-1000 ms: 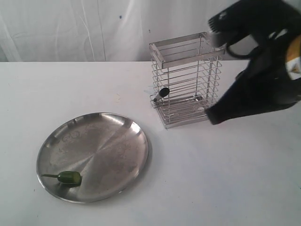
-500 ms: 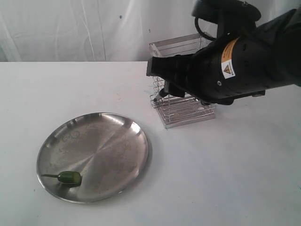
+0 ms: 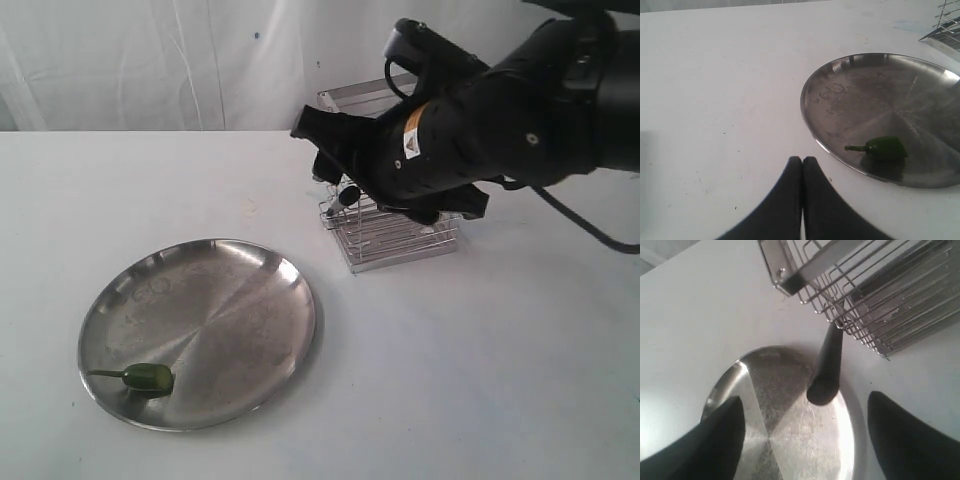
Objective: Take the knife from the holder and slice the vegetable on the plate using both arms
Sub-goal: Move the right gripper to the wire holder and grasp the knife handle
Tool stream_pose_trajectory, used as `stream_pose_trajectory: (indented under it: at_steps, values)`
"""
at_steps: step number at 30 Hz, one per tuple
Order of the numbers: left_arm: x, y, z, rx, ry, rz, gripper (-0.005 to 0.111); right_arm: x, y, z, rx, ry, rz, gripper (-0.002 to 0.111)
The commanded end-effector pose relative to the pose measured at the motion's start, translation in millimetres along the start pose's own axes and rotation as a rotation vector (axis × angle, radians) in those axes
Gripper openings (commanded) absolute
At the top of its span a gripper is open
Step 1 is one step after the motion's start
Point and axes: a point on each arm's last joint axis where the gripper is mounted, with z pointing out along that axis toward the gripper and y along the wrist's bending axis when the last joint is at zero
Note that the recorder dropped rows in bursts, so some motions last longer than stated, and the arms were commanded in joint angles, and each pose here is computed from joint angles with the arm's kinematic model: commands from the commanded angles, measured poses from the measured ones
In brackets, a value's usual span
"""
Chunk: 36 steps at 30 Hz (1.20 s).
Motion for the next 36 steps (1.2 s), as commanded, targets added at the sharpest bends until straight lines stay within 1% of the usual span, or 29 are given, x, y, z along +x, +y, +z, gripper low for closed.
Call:
stream_pose_trajectory:
  at_steps: [1, 5, 12, 18, 26, 28, 32, 34, 36]
  values:
    - [1, -0.3, 0, 0.005, -0.003, -0.006, 0.000, -9, 1, 19, 0.018, -0.002, 0.017, 0.064]
    - [1, -0.3, 0, 0.005, -0.003, -0.006, 0.000, -11, 4, 30, 0.033, 0.006, 0.015, 0.059]
    - [1, -0.3, 0, 0.005, -0.003, -0.006, 0.000, -14, -3, 39, 0.077, 0.018, 0.020, 0.055]
    - [1, -0.3, 0, 0.005, -0.003, -0.006, 0.000, -13, -3, 43, 0.070, 0.018, -0.011, 0.043]
    - [1, -0.3, 0, 0.005, -0.003, -0.006, 0.000, -8, -7, 56, 0.095, 0.045, -0.018, 0.041]
    - [1, -0.3, 0, 0.005, -0.003, -0.006, 0.000, -8, -8, 56, 0.097, 0.043, -0.030, 0.035]
    - [1, -0.3, 0, 0.005, -0.003, -0.006, 0.000, -9, -6, 56, 0.079, 0.035, -0.089, 0.018]
    - [1, -0.3, 0, 0.005, -0.003, -0.006, 0.000, -9, -5, 56, 0.071, 0.031, -0.119, 0.016]
    - [1, -0.3, 0, 0.005, -0.003, -0.006, 0.000, -10, -5, 56, 0.069, 0.031, -0.151, 0.016]
